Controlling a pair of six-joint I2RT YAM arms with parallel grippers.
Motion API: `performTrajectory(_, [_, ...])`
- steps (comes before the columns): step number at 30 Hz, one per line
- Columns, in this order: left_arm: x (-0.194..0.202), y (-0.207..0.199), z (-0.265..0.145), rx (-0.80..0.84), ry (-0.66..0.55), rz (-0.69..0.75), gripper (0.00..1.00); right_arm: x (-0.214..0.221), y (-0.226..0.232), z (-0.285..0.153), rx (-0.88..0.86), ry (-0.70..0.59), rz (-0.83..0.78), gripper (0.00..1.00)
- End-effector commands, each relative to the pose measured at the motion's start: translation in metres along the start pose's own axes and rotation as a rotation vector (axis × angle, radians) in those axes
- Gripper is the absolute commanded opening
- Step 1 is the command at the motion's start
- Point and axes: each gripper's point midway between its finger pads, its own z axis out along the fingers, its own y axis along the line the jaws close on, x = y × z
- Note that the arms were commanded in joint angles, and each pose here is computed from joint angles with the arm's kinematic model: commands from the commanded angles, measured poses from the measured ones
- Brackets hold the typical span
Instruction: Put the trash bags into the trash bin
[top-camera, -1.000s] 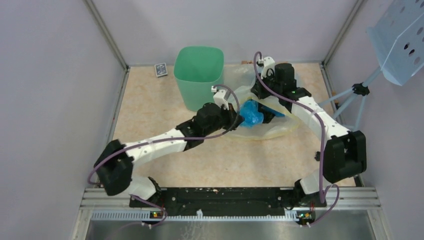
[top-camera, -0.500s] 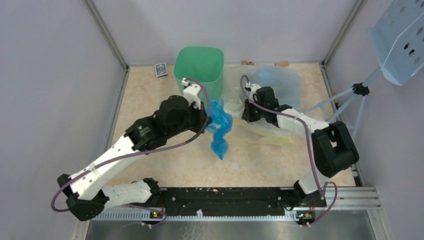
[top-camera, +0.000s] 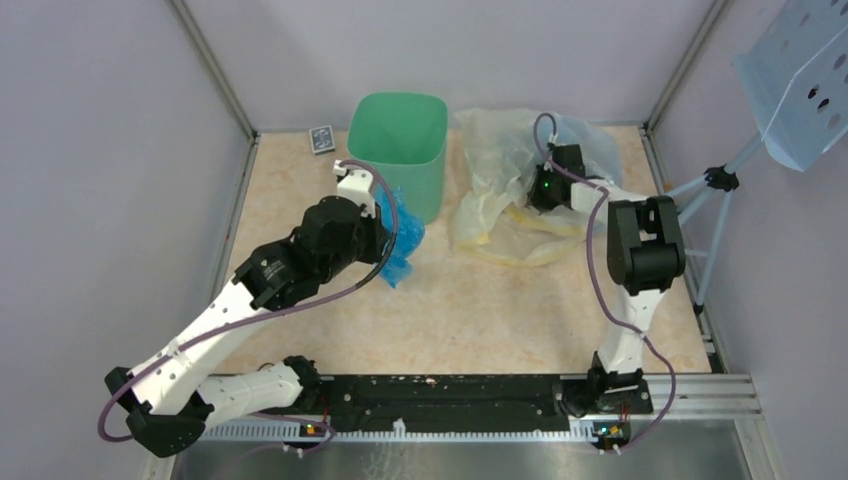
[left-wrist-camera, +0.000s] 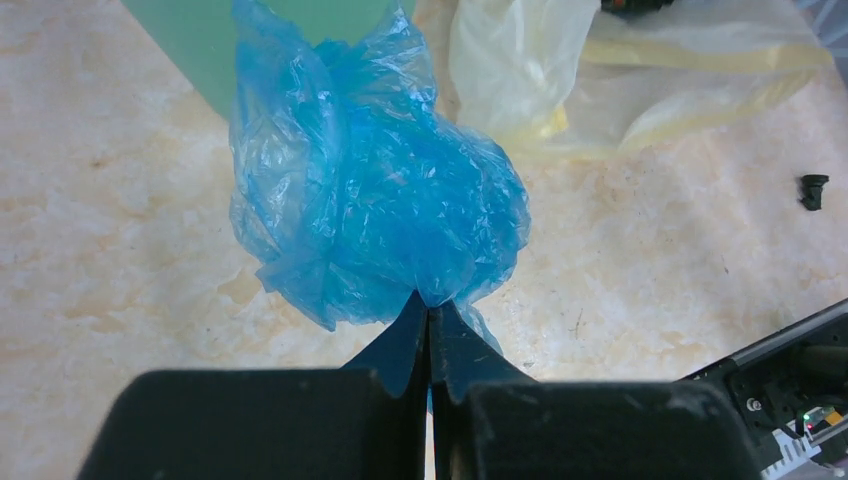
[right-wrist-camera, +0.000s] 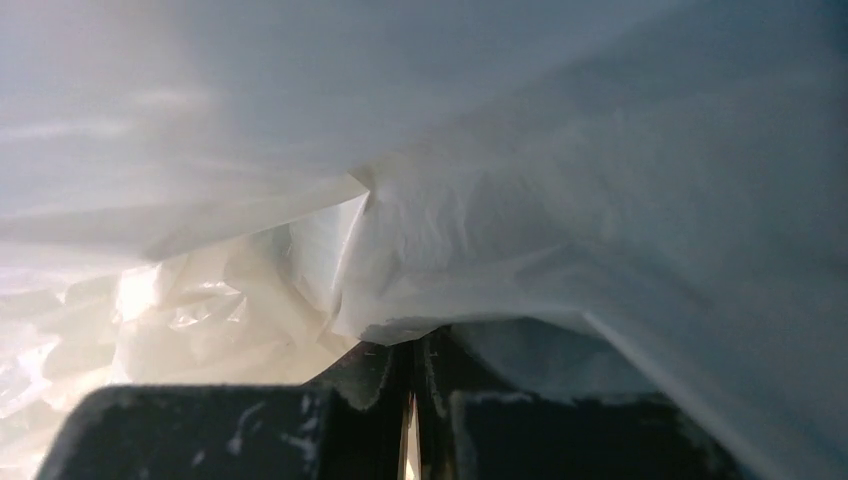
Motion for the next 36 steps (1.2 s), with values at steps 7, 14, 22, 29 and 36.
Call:
performTrajectory(7, [0.011,0.012,0.024,0.067,0.023,-0.031,0.0,-0.125,-0.038,0.011,0.147,-0.202,0.056,0.07])
performTrajectory(14, [0.021,-0.001,0.031,0.18,0.05,-0.031,0.0,-0.14,-0.002,-0.067,0.108,-0.324,0.018,0.57])
performTrajectory(22, [0.013,-0.021,0.033,0.283,0.038,-0.057,0.0,-0.054,0.084,-0.146,-0.13,-0.216,-0.25,0.77])
performTrajectory(29, [-0.014,-0.035,0.031,0.322,-0.013,-0.133,0.0,0.028,0.146,-0.214,-0.495,-0.291,-0.456,0.83])
performTrajectory(36, [-0.039,-0.055,0.018,0.419,-0.069,-0.227,0.0,0.118,0.183,-0.251,-0.84,-0.342,-0.572,0.84])
